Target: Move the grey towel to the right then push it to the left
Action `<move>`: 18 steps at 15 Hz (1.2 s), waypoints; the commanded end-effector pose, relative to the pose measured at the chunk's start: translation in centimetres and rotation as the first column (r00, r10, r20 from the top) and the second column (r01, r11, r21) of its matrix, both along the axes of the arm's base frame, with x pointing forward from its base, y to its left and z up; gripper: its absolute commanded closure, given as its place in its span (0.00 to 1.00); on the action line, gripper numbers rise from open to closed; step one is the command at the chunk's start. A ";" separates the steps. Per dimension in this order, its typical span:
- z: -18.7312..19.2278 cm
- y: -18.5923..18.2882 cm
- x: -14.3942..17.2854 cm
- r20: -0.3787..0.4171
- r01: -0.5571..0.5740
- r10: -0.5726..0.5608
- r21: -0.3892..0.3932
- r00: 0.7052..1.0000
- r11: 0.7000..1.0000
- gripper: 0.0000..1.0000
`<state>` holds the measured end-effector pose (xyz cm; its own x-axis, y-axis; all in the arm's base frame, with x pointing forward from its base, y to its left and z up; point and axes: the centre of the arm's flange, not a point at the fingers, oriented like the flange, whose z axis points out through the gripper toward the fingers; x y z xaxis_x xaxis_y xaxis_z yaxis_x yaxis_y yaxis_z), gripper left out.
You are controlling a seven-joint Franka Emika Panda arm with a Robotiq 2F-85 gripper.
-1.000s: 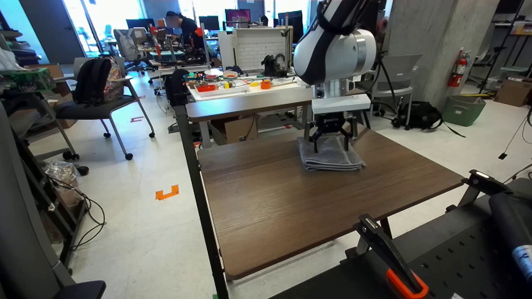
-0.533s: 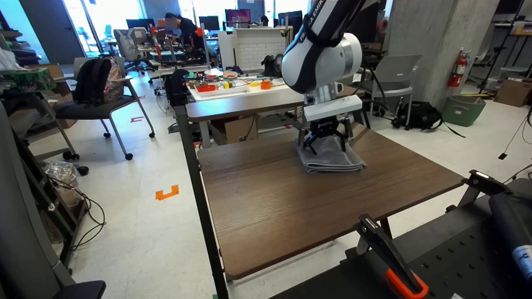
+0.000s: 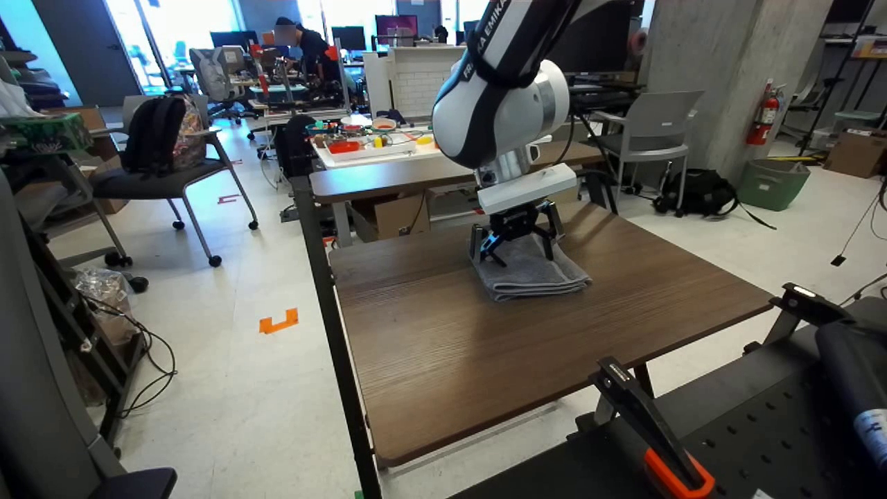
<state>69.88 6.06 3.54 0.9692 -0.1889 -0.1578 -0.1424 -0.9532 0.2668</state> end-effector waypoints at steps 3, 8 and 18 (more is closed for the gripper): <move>-0.6 4.6 -0.2 -0.013 -0.051 0.051 0.011 0.999 0.999 0.00; -0.7 7.9 -0.7 -0.006 -0.076 0.076 0.026 0.997 0.997 0.00; 3.7 9.4 -4.7 -0.021 -0.100 0.101 0.039 0.995 0.994 0.00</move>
<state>68.35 14.98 3.93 0.9817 -0.0933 -0.1658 -0.0527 -0.9707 0.2345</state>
